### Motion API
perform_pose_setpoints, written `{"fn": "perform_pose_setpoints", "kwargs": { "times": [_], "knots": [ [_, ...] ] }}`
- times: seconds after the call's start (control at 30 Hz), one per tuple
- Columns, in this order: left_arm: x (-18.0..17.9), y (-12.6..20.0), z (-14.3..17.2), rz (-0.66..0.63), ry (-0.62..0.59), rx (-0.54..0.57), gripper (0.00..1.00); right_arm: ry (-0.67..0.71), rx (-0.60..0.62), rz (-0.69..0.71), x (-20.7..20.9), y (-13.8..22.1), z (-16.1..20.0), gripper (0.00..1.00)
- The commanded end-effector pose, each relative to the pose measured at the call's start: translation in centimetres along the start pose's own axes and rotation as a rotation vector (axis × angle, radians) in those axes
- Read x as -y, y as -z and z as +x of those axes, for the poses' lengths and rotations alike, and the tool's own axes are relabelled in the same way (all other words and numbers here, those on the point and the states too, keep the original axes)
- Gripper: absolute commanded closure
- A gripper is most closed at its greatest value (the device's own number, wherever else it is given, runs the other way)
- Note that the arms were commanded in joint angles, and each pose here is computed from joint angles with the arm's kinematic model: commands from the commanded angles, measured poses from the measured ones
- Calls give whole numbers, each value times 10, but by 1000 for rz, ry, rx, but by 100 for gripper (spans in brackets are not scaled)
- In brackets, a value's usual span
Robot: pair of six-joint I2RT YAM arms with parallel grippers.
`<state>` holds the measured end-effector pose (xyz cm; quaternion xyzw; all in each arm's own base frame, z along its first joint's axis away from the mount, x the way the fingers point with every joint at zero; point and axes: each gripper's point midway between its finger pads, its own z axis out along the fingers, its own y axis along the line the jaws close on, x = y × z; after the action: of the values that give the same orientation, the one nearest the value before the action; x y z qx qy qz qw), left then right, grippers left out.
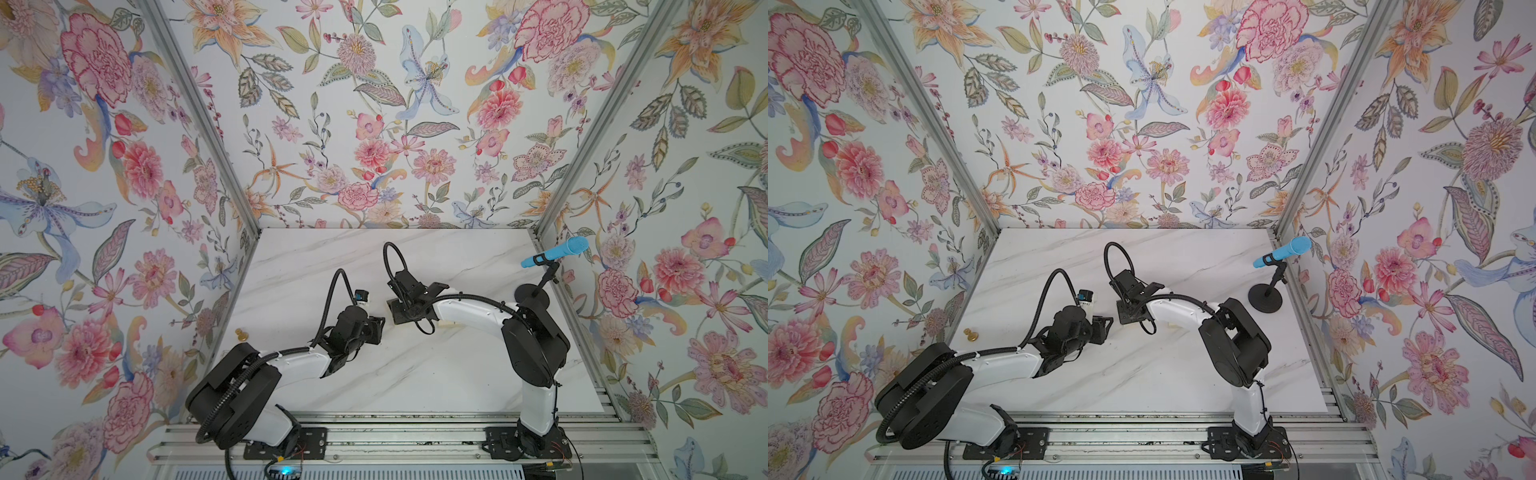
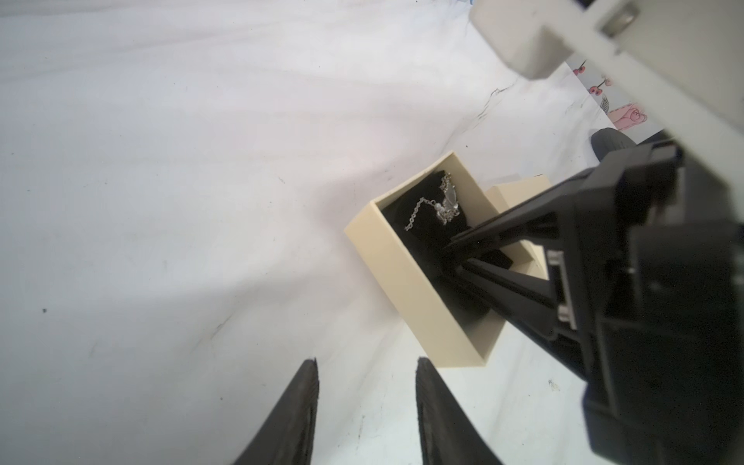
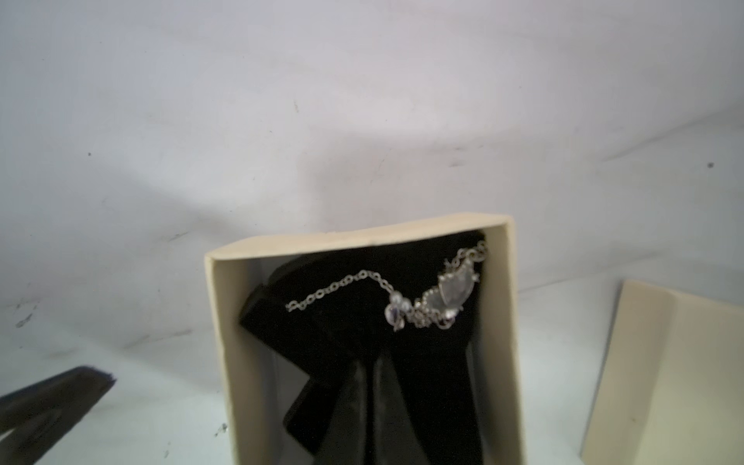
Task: Take the necklace out of the lift-off lid jewelry box
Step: Take out the inner lining from the jewelry box.
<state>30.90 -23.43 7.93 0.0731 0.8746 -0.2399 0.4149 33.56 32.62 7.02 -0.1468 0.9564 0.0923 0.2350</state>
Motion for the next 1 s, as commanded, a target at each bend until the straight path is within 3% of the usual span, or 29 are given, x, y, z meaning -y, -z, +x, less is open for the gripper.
{"fn": "perform_pose_setpoints", "kwargs": {
  "times": [0.0, 0.4, 0.97],
  "knots": [
    [-2, -3, 0, 14, 4, 15, 54, 9, 11, 12, 2, 7, 2, 100],
    [7, -26, 11, 89, 35, 13, 35, 13, -23, -6, -3, 0, 15, 100],
    [-2, -32, 22, 73, 41, -13, 31, -1, -2, -23, -2, 10, 12, 100]
  ]
}}
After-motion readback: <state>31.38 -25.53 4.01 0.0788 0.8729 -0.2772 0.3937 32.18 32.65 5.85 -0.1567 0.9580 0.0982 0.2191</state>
